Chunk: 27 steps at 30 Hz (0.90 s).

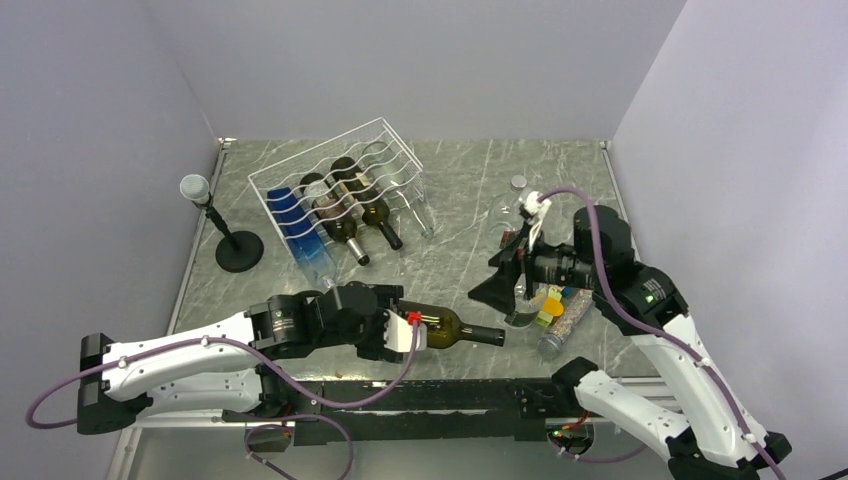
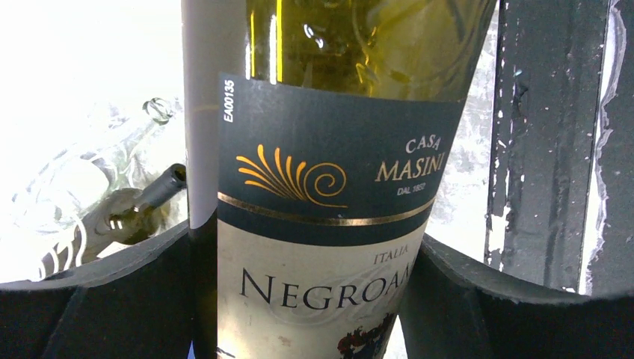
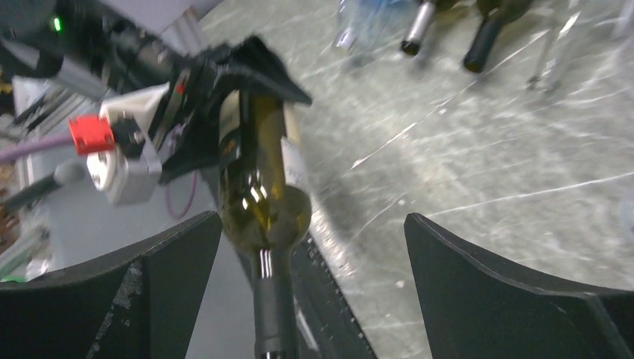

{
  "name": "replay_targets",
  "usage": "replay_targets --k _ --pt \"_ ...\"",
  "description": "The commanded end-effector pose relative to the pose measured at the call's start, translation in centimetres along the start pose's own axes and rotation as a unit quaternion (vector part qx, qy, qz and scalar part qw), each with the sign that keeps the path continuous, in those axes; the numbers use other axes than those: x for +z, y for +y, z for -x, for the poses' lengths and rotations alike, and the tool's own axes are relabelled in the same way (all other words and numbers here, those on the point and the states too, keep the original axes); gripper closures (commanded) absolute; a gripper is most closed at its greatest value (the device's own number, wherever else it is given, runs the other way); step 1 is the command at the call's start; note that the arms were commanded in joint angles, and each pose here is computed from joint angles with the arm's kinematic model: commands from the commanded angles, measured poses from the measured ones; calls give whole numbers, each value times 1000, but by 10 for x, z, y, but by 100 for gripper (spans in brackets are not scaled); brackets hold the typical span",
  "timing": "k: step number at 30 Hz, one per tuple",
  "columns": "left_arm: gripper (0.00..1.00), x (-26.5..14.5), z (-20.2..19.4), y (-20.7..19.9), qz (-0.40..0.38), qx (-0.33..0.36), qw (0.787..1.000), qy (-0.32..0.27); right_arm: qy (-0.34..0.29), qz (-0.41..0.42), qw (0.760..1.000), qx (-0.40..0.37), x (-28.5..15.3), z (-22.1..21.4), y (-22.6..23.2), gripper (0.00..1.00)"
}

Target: Put the wine bottle on the wine rack

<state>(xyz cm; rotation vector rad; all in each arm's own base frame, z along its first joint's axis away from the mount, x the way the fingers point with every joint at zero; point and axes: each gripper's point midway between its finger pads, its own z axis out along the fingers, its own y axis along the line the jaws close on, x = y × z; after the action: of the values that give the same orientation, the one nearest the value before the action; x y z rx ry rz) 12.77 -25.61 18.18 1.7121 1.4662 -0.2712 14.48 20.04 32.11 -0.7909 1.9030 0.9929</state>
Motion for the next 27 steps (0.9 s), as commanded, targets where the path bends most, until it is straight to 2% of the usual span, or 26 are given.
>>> replay_targets --k 1,6,11,19,23,27 --pt "99 -17 29 23 47 28 996 -65 51 50 997 -3 12 -34 18 2" --pt "99 -19 16 21 49 32 997 -44 126 76 989 -10 32 -70 35 1" --pt "99 -21 12 19 46 34 998 -38 175 88 981 -9 46 -91 40 2" --pt "99 -21 13 19 49 37 997 -46 241 98 965 -27 66 -121 51 12" --pt "99 -21 12 19 52 36 997 -47 268 105 957 -27 74 -135 55 20" --pt "99 -23 12 21 58 35 996 -50 284 123 950 -38 73 -145 63 21"
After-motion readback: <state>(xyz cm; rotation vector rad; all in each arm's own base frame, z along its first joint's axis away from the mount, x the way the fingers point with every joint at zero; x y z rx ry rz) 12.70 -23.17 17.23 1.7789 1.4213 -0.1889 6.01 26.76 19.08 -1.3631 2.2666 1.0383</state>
